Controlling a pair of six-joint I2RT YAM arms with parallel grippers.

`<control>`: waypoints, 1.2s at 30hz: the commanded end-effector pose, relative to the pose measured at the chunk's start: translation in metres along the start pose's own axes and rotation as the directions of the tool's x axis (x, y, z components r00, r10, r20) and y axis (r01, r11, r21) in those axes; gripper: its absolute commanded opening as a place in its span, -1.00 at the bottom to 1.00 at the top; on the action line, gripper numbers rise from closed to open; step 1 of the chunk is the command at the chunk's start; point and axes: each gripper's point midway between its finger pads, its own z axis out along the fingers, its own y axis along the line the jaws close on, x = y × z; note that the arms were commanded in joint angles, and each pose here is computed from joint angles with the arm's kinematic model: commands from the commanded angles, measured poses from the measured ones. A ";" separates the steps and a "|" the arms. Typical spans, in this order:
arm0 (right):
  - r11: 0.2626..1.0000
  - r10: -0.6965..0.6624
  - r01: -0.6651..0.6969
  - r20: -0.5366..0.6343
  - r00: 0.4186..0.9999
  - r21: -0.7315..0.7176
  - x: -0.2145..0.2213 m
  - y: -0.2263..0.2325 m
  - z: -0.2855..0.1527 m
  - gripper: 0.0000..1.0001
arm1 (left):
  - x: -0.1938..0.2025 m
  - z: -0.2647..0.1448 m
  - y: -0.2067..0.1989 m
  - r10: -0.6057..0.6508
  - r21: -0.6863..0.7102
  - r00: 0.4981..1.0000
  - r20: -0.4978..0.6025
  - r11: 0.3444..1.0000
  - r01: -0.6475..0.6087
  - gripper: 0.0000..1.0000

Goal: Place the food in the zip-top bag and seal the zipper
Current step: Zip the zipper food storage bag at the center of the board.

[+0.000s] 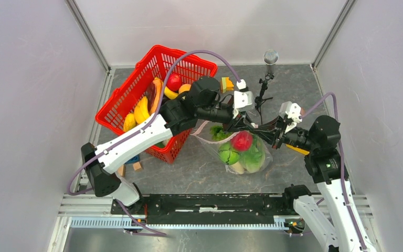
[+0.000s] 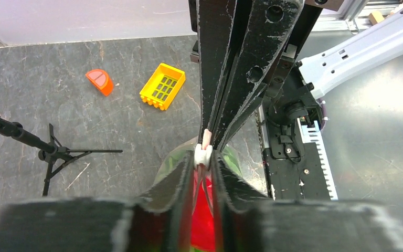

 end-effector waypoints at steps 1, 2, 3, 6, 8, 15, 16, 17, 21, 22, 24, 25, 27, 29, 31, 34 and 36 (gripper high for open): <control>0.999 -0.053 0.053 0.037 0.998 -0.009 -0.012 0.004 -0.001 -1.00 | -0.021 -0.012 -0.003 0.013 -0.019 0.998 0.058 1.000 -0.012 -0.65; 0.999 -0.054 0.054 0.038 0.998 -0.007 -0.012 0.004 -0.002 -1.00 | -0.021 -0.012 -0.004 0.015 -0.017 0.998 0.058 1.000 -0.014 -0.72; 0.999 -0.054 0.054 0.038 0.998 -0.007 -0.013 0.004 -0.002 -1.00 | -0.021 -0.012 -0.004 0.014 -0.014 0.998 0.058 1.000 -0.014 -0.85; 0.999 -0.050 0.050 0.036 0.998 -0.003 -0.013 0.004 -0.002 -1.00 | -0.020 -0.012 -0.007 0.013 -0.001 0.998 0.059 1.000 -0.013 -0.96; 0.998 -0.053 0.052 0.035 0.998 0.021 -0.013 0.001 -0.003 -1.00 | -0.017 -0.013 -0.008 0.013 -0.005 0.999 0.050 1.000 -0.012 -0.96; 0.998 -0.059 0.057 0.038 0.998 0.038 -0.014 0.000 -0.004 -1.00 | 0.004 -0.024 -0.008 0.028 -0.033 0.999 -0.024 0.999 -0.028 -0.96; 0.998 -0.057 0.056 0.037 0.998 0.037 -0.013 -0.001 -0.004 -1.00 | 0.007 -0.026 -0.008 0.027 -0.037 0.999 -0.035 0.999 -0.028 -0.96; 0.998 -0.058 0.057 0.038 0.998 0.038 -0.014 -0.001 -0.004 -1.00 | 0.010 -0.028 -0.007 0.025 -0.042 0.999 -0.046 0.999 -0.027 -0.96; 0.997 -0.061 0.060 0.038 0.997 0.045 -0.014 -0.001 -0.005 -1.00 | 0.024 -0.037 -0.005 0.017 -0.073 0.996 -0.083 0.997 -0.023 -0.96; 0.997 -0.064 0.063 0.037 0.997 0.046 -0.014 -0.001 -0.005 -1.00 | 0.026 -0.039 -0.003 0.018 -0.084 0.996 -0.089 0.996 -0.025 -0.96; 0.997 -0.064 0.062 0.032 0.997 0.051 -0.013 -0.001 -0.006 -1.00 | 0.032 -0.043 -0.001 0.012 -0.103 0.995 -0.101 0.994 -0.023 -0.95; 0.997 -0.065 0.064 0.032 0.997 0.053 -0.013 -0.001 -0.006 -1.00 | 0.035 -0.044 0.000 0.008 -0.110 0.994 -0.105 0.994 -0.019 -0.96; 0.997 -0.066 0.064 0.033 0.997 0.046 -0.013 0.000 -0.006 -1.00 | 0.036 -0.046 0.001 0.004 -0.121 0.995 -0.100 0.993 -0.016 -0.95; 0.997 -0.075 0.075 0.043 0.996 0.014 -0.015 0.006 -0.006 -1.00 | 0.028 -0.045 -0.002 0.007 -0.103 0.998 -0.068 0.995 -0.014 -0.96; 0.997 -0.079 0.079 0.052 0.996 -0.005 -0.017 0.009 -0.005 -1.00 | 0.020 -0.041 -0.007 0.005 -0.057 0.999 -0.046 0.998 -0.008 -0.96; 0.995 -0.083 0.086 0.057 0.995 -0.045 -0.018 0.014 -0.004 -0.65 | 0.005 -0.035 -0.011 -0.002 -0.002 1.000 -0.021 1.000 0.002 -0.95; 0.995 -0.079 0.082 0.054 0.995 -0.053 -0.018 0.014 -0.003 -0.36 | 0.000 -0.030 -0.016 -0.011 0.035 1.000 -0.011 0.999 0.011 -0.95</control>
